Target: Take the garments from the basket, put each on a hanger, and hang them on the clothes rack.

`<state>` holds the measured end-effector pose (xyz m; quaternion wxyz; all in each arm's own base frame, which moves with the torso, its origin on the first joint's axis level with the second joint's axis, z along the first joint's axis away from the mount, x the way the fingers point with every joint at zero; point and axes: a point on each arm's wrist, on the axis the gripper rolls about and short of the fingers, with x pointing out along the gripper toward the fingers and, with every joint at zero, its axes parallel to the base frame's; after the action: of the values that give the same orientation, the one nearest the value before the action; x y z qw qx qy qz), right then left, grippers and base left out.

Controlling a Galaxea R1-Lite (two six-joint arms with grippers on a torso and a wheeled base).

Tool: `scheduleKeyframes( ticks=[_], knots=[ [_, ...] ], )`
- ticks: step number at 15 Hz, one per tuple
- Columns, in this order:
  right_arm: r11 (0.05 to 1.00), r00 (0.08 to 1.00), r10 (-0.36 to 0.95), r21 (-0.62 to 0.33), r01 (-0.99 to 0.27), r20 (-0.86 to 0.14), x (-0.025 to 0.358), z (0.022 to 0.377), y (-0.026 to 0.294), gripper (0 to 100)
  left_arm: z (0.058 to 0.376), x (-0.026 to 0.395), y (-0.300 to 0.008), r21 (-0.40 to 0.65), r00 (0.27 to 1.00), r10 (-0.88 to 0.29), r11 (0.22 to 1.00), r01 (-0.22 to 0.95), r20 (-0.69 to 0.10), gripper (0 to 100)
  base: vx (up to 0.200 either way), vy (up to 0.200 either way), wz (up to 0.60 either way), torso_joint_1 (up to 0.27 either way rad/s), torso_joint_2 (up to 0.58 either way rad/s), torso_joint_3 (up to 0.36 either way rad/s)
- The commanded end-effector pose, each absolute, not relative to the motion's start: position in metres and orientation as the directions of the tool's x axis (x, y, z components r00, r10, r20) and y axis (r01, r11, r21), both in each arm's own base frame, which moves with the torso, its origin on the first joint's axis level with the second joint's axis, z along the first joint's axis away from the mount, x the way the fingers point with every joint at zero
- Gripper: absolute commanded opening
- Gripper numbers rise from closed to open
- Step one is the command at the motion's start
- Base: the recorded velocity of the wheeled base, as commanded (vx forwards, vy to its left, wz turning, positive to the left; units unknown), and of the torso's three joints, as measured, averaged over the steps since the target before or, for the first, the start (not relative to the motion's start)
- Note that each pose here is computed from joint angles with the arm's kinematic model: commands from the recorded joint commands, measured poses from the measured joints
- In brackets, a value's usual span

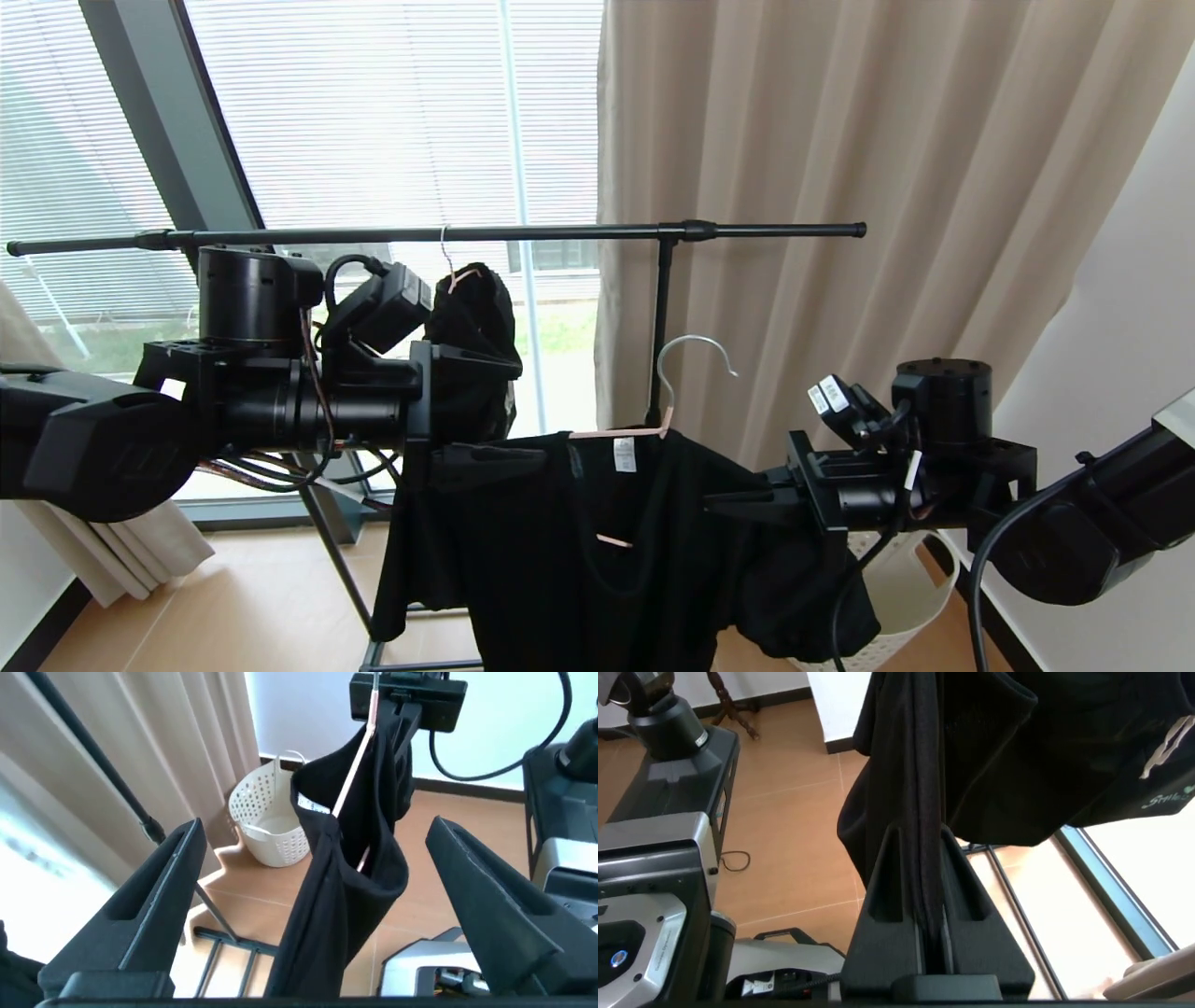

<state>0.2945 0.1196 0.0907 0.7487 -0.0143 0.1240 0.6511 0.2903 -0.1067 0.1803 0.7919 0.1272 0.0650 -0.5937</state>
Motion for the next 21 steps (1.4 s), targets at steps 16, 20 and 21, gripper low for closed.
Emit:
scheduleKeyframes(
  ticks=[16,20,21],
  knots=[
    [0.137,0.125,0.973,0.053,-0.989,-0.192,0.282,0.104,0.116,0,0.133,0.303,-0.119,0.075,0.225,-0.914,0.212,0.974,-0.337,100,0.0,0.0,0.0,0.0,0.0,0.0],
    [0.137,0.125,0.974,0.048,-0.989,-0.19,0.281,0.105,0.116,0,0.131,0.301,-0.118,0.075,0.221,-0.914,0.208,0.975,-0.34,0,0.0,0.0,0.0,0.0,0.0,0.0],
    [0.137,0.126,0.974,0.047,-0.989,-0.189,0.281,0.105,0.116,0,0.129,0.3,-0.118,0.077,0.219,-0.913,0.205,0.976,-0.343,0,0.0,0.0,0.0,0.0,0.0,0.0]
  ],
)
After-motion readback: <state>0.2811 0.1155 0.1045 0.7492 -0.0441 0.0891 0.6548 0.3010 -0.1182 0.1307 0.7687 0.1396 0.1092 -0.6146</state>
